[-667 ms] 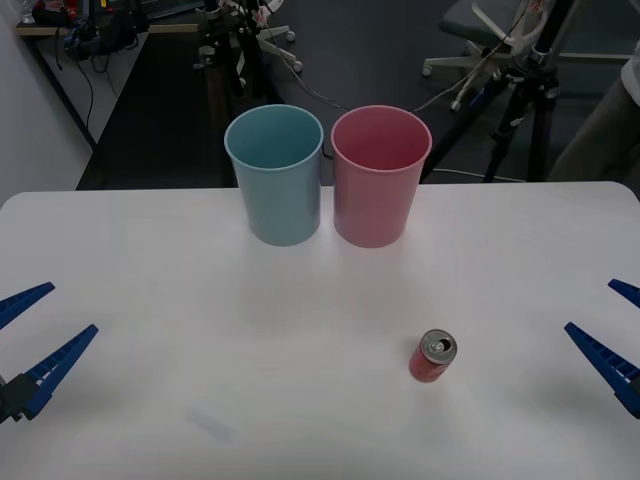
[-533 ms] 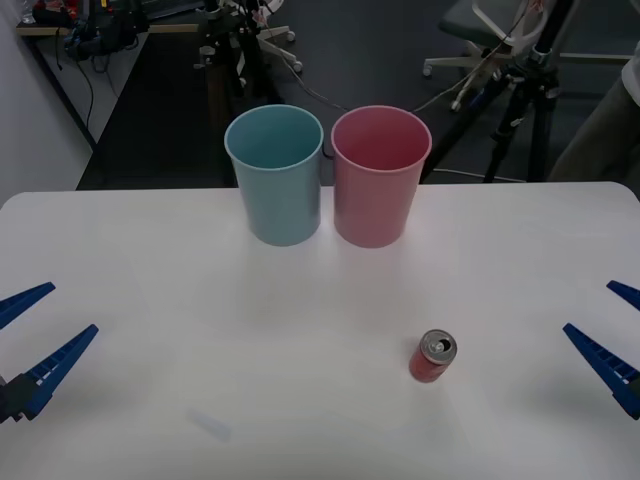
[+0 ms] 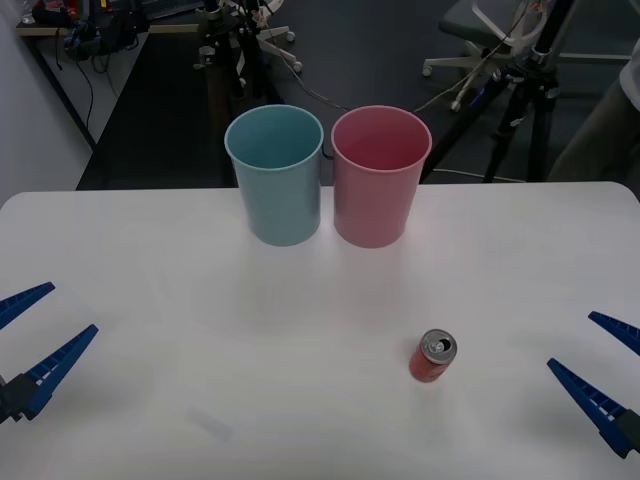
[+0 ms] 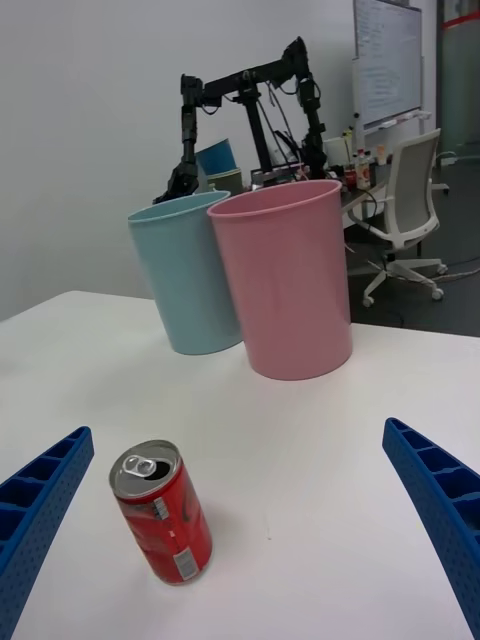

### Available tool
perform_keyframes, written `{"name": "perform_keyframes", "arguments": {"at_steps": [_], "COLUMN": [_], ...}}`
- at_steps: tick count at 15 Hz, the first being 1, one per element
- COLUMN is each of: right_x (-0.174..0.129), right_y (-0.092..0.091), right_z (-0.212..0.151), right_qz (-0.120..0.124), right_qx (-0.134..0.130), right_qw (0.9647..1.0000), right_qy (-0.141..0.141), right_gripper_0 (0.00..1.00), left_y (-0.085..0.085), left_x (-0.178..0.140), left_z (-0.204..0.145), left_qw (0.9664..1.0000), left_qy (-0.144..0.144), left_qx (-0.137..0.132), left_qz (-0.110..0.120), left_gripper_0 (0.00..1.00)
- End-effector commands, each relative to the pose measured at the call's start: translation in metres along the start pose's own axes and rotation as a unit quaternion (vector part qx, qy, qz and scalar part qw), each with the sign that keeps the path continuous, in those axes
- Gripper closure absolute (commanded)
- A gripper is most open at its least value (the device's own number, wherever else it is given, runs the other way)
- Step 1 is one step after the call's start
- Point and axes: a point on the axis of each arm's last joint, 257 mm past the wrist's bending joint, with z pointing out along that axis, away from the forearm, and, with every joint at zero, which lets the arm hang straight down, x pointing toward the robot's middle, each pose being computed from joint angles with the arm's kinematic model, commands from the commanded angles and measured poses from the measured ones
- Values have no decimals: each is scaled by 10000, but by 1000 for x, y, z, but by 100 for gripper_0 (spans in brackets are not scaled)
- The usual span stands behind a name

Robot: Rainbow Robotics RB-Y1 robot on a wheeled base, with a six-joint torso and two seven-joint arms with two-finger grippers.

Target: Grasp the object on the table and drop it into the matching bin: aluminum can to the light blue bin, PET bottle to the pink bin.

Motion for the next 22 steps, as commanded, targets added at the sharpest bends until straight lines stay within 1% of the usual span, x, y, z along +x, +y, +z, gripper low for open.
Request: {"name": "perform_keyframes", "arguments": {"at_steps": [1,2,4,6,10,11,13,14,18,20,22], "right_x": [22,30,49,65,94,102,110,114,129,134,136], "right_y": [12,14,20,24,36,41,49,53,60,59,60], "right_z": [-10,-13,-20,-25,-21,-16,-8,-1,22,35,46], "right_qz": [-229,-276,-501,-659,-828,-821,-722,-725,-812,-873,-880], "right_qx": [-158,-192,-268,-304,-419,-488,-609,-661,-691,-653,-640], "right_qw": [9996,9994,9981,9969,9950,9947,9949,9946,9932,9928,9928], "right_qy": [104,131,240,318,376,373,356,352,459,501,494], "right_gripper_0": [0,0,0,0,0,0,0,0,0,0,0], "left_y": [0,0,0,0,0,0,0,0,0,0,0], "left_x": [0,0,0,0,0,0,0,0,0,0,0], "left_z": [0,0,0,0,0,0,0,0,0,0,0], "left_qw": [10000,10000,10000,10000,10000,10000,10000,10000,10000,10000,10000], "left_qy": [0,0,0,0,0,0,0,0,0,0,0], "left_qx": [0,0,0,0,0,0,0,0,0,0,0], "left_qz": [0,0,0,0,0,0,0,0,0,0,0], "left_gripper_0": [0,0,0,0,0,0,0,0,0,0,0]}}
